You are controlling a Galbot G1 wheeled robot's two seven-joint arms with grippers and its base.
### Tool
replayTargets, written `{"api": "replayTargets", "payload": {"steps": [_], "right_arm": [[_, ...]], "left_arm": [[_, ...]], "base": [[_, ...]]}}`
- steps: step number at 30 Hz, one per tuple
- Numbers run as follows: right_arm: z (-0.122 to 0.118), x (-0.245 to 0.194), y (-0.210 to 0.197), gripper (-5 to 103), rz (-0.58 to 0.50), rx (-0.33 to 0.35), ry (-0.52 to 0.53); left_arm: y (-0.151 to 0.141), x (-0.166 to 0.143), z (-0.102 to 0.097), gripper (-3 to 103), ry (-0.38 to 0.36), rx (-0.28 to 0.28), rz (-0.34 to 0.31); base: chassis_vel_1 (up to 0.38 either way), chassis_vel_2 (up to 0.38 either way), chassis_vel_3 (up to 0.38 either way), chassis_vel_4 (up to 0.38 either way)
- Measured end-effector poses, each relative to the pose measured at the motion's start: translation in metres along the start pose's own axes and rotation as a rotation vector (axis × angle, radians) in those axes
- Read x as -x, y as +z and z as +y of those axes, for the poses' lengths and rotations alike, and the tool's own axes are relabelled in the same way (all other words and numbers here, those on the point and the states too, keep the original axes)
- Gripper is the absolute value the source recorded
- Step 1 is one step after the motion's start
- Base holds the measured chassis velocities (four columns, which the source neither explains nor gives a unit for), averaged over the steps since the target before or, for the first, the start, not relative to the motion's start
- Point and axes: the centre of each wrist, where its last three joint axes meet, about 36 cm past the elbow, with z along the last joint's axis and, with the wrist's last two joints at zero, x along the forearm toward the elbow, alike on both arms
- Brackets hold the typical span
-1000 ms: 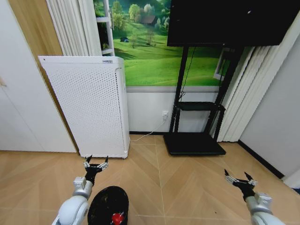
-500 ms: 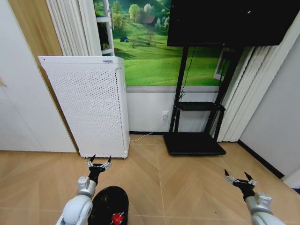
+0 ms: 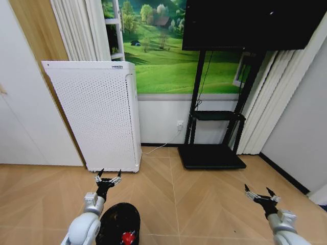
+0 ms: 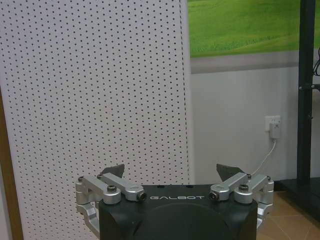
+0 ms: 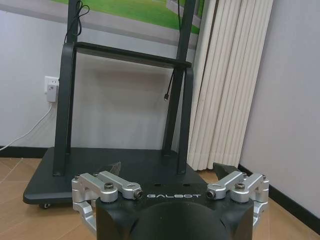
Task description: Pick up the trash bin and place the garbage on the floor into it.
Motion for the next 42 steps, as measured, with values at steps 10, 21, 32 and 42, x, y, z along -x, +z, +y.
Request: {"api": "replayTargets", "payload": {"steps": [10, 21, 32, 42], "right_arm": [[0.0, 0.0, 0.0, 100, 0.0, 0.0, 0.0], [0.0, 0.0, 0.0, 100, 0.0, 0.0, 0.0], [0.0, 0.0, 0.0, 100, 0.0, 0.0, 0.0], [0.0, 0.0, 0.0, 100, 0.0, 0.0, 0.0]], "left_arm": [[0.0, -0.0002, 0.0, 100, 0.0, 0.0, 0.001], [0.0, -0.0002, 0.0, 100, 0.0, 0.0, 0.001], [0.0, -0.0002, 0.0, 100, 0.0, 0.0, 0.002], [0.0, -0.0002, 0.0, 100, -0.001, 0.0, 0.002]], "base": [[0.0, 0.0, 0.0, 0.0], [0.0, 0.0, 0.0, 0.0], [0.0, 0.0, 0.0, 0.0], [0.0, 0.0, 0.0, 0.0]]}}
